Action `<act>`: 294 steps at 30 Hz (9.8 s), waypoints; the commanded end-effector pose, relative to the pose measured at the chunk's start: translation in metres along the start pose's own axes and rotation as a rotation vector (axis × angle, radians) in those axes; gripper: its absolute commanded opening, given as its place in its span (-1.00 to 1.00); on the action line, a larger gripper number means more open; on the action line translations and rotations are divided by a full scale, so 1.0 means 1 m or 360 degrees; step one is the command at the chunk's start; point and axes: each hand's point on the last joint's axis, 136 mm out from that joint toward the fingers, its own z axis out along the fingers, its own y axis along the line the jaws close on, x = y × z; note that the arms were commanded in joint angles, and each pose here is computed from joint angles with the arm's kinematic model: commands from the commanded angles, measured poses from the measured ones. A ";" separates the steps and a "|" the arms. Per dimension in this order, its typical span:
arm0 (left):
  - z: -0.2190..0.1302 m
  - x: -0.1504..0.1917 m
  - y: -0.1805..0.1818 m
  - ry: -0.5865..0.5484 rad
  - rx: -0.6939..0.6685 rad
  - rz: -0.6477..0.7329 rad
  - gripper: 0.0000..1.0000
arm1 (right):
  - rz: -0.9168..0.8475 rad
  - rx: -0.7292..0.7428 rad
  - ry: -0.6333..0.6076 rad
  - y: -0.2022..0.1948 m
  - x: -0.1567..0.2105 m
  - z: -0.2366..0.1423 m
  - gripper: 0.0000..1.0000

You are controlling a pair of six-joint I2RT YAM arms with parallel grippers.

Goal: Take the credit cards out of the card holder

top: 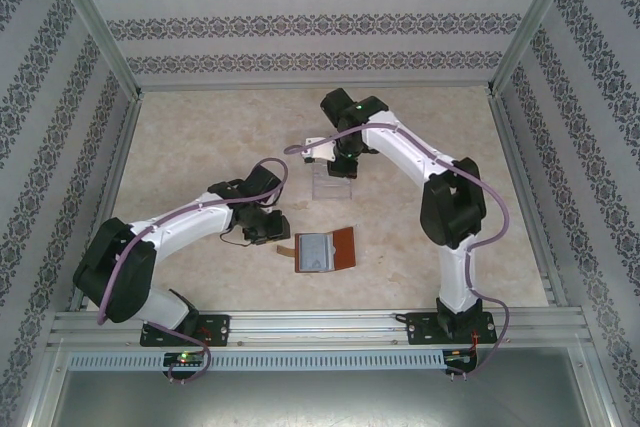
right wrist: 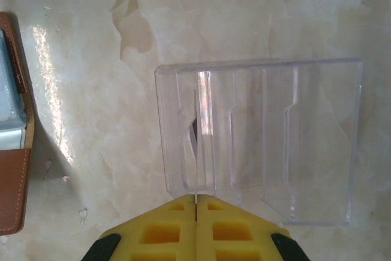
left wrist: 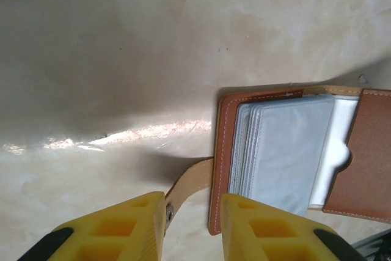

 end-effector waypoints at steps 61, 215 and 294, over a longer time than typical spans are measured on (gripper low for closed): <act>-0.008 -0.003 -0.001 0.0054 0.0060 -0.0028 -0.32 | 0.0119 -0.0212 0.0013 0.005 -0.004 0.003 -0.63; 0.060 0.034 -0.022 0.0292 -0.0151 0.0223 -0.52 | 0.2273 -0.0456 -0.0297 0.183 0.000 0.084 -0.55; 0.056 0.033 -0.042 0.0289 -0.0007 0.0229 -0.54 | 0.2313 -0.0452 -0.0454 0.178 -0.011 0.059 -0.30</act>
